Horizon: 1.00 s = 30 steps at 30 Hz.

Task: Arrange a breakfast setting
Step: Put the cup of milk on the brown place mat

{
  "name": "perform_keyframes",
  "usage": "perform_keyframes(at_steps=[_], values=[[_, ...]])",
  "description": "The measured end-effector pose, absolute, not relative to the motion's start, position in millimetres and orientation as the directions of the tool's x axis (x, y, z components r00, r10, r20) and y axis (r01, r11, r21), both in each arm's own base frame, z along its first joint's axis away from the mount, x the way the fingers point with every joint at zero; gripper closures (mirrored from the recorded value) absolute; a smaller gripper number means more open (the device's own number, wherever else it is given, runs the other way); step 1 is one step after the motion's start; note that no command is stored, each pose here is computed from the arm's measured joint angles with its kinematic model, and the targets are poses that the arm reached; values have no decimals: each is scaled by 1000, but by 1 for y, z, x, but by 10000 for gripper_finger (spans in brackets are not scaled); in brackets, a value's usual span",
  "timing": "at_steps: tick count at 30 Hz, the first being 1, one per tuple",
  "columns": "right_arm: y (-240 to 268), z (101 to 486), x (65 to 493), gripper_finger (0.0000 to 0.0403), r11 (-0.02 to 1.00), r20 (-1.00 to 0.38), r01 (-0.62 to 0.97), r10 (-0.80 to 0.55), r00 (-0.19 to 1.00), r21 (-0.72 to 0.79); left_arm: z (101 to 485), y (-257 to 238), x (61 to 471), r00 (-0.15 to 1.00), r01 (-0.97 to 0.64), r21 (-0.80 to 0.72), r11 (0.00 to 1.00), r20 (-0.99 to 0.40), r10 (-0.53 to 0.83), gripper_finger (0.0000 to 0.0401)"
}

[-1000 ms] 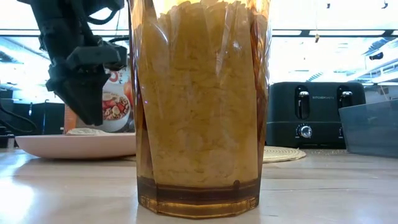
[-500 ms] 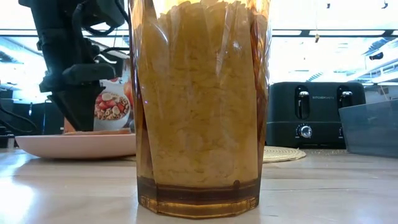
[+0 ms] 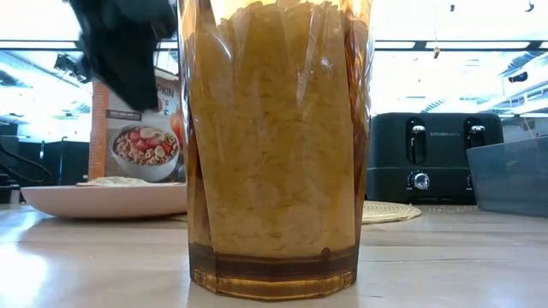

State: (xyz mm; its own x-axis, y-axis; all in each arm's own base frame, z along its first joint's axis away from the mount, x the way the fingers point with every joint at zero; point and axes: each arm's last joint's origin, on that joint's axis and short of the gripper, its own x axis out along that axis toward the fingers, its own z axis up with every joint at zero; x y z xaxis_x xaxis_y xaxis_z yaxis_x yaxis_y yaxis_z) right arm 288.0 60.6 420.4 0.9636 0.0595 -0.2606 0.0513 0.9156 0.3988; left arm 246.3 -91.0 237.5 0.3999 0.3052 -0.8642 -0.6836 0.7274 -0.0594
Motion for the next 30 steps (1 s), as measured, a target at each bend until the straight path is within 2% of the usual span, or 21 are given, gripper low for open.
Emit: perform_keyframes(at_steps=[3, 6, 10, 14, 17, 22, 30], values=[[67, 419, 286, 152, 920, -276, 42, 74, 958, 390, 253, -101, 223, 436, -688, -72, 722, -836, 332, 244], [73, 414, 282, 152, 918, -327, 105, 29, 945, 383, 252, -98, 192, 377, -757, -53, 651, -850, 368, 244], [80, 408, 277, 152, 902, -379, 199, -43, 925, 383, 231, -79, 165, 303, -856, -62, 513, -865, 400, 244], [84, 406, 274, 152, 879, -393, 258, -89, 915, 402, 200, -60, 161, 262, -879, -76, 470, -902, 344, 244], [86, 407, 274, 152, 867, -377, 280, -117, 919, 413, 180, -47, 161, 227, -885, -54, 463, -918, 326, 244], [81, 409, 276, 152, 856, -349, 297, -148, 925, 424, 163, -31, 167, 258, -872, -88, 482, -918, 300, 244], [55, 412, 284, 152, 851, -326, 358, -238, 915, 384, 160, -26, 169, 257, -795, -71, 602, -939, 230, 244]])
